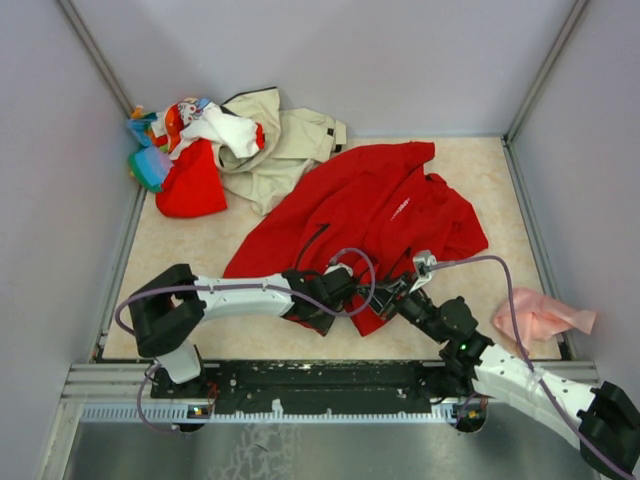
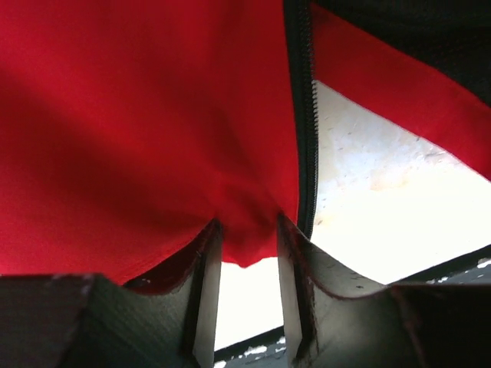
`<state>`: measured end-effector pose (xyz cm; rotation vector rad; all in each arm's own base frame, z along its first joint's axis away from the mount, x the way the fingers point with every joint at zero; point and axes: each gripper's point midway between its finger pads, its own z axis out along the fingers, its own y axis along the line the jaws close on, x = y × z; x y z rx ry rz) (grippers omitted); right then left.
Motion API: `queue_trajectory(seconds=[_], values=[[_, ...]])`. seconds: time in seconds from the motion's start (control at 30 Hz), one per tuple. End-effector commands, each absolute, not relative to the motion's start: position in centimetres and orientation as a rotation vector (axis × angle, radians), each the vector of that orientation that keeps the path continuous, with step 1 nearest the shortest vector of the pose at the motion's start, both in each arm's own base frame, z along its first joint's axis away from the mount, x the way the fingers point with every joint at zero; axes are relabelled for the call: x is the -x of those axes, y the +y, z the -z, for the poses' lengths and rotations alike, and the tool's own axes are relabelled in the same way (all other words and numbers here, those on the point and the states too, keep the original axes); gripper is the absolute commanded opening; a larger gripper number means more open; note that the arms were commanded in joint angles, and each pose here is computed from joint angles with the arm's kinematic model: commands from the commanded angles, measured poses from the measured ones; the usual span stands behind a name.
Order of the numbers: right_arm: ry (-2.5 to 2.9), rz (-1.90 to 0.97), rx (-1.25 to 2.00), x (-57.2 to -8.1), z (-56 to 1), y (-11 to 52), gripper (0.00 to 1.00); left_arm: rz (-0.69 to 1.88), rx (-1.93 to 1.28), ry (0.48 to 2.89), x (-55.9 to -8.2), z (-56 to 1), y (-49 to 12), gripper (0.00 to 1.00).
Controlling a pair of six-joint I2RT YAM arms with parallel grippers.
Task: Zip up the jacket
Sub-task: Pick up the jacket from the center of the board.
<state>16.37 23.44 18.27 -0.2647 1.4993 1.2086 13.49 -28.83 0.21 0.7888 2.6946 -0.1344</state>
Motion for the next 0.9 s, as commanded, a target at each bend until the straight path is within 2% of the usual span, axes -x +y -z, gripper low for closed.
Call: queue_trajectory(seconds=[0.0,0.2,0.33,0.57,0.73,0.87], values=[[1.454,-1.22,0.269,-16.1,-18.6,23.2,0.0,-0.198,-0.916,2.98,-7.8,9.9,-21.2,0.33],[1.462,-1.216,0.268,-16.2,-18.6,23.2,0.0,-0.16,-0.888,2.959,-8.2,9.4,-21.5,0.01],[1.469,-1.207,0.262,-16.3,-18.5,23.2,0.0,-0.006,-0.831,2.914,-9.4,7.2,-23.0,0.0],[1.491,-1.172,0.264,-16.7,-18.5,23.1,0.0,0.414,-0.692,2.76,-11.9,1.3,-26.9,0.0],[1.497,-1.144,0.261,-17.0,-19.1,22.8,0.0,0.745,-0.578,2.606,-13.7,-3.6,-28.6,0.0],[1.514,-1.122,0.262,-17.3,-19.4,22.7,0.0,0.907,-0.498,2.47,-15.4,-7.1,-29.1,0.0]])
